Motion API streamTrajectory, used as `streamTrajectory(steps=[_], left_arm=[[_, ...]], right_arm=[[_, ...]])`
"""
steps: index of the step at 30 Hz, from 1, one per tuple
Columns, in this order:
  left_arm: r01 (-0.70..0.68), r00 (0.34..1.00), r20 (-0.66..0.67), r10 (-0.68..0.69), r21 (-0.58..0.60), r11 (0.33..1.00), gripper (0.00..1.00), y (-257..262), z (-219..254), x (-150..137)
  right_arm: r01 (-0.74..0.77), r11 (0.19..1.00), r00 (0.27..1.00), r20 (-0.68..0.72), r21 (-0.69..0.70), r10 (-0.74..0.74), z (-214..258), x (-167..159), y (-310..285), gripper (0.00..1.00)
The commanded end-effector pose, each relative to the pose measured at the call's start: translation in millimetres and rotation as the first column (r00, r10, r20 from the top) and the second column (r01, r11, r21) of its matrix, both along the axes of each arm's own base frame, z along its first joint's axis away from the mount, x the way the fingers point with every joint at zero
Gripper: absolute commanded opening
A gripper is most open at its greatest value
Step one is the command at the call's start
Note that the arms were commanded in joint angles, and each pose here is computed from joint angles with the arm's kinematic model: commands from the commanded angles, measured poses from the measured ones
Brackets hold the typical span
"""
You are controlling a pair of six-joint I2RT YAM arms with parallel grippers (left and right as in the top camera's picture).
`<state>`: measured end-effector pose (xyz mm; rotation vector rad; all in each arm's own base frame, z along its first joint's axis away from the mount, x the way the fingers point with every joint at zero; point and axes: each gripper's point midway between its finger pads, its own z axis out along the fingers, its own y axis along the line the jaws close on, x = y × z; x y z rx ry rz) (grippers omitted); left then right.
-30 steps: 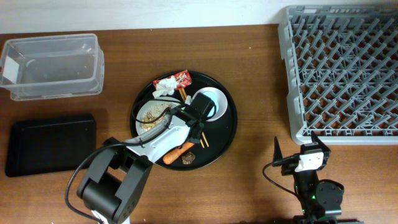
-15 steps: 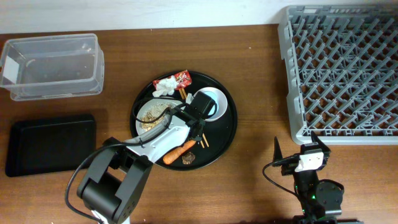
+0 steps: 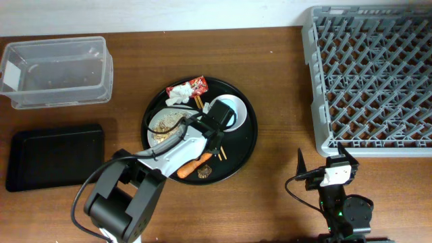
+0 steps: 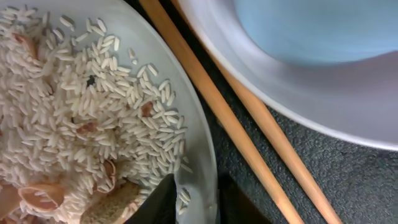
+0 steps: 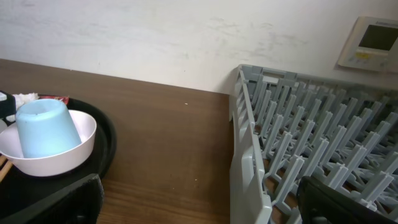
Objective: Sort waste into correct bins and load items into the dishwasher rack
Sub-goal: 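Grasp the white plate's rim with the left gripper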
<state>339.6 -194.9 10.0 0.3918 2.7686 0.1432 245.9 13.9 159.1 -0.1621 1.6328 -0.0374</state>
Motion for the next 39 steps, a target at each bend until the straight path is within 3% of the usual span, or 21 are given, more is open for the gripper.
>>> streamTrajectory(steps=[1, 14, 18, 28, 39], left_arm=[[0.005, 1.000, -0.022, -0.005, 0.010, 1.000, 0.19, -1, -8, -6], [-0.004, 1.000, -0.002, 0.004, 0.053, 0.999, 0.11, 6, -6, -4], [-0.004, 1.000, -0.001, 0.004, 0.054, 0.999, 0.01, 6, -6, -4], [0.022, 1.000, -0.004, -0.022, 0.063, 0.998, 0.01, 6, -6, -4], [0.016, 0.999, 0.027, -0.022, 0.196, 0.980, 0.00, 24, 10, 3]], right_arm=[[0.013, 1.000, 1.000, -0.006, 0.004, -0.013, -3, 0, -2, 0.98], [0.013, 1.000, 1.000, -0.006, 0.004, -0.013, -3, 0, -2, 0.98], [0.013, 1.000, 1.000, -0.006, 0.004, -0.013, -3, 0, -2, 0.98], [0.013, 1.000, 1.000, -0.006, 0.004, -0.013, -3, 0, -2, 0.98], [0.013, 1.000, 1.000, -0.006, 0.004, -0.013, -3, 0, -2, 0.98]])
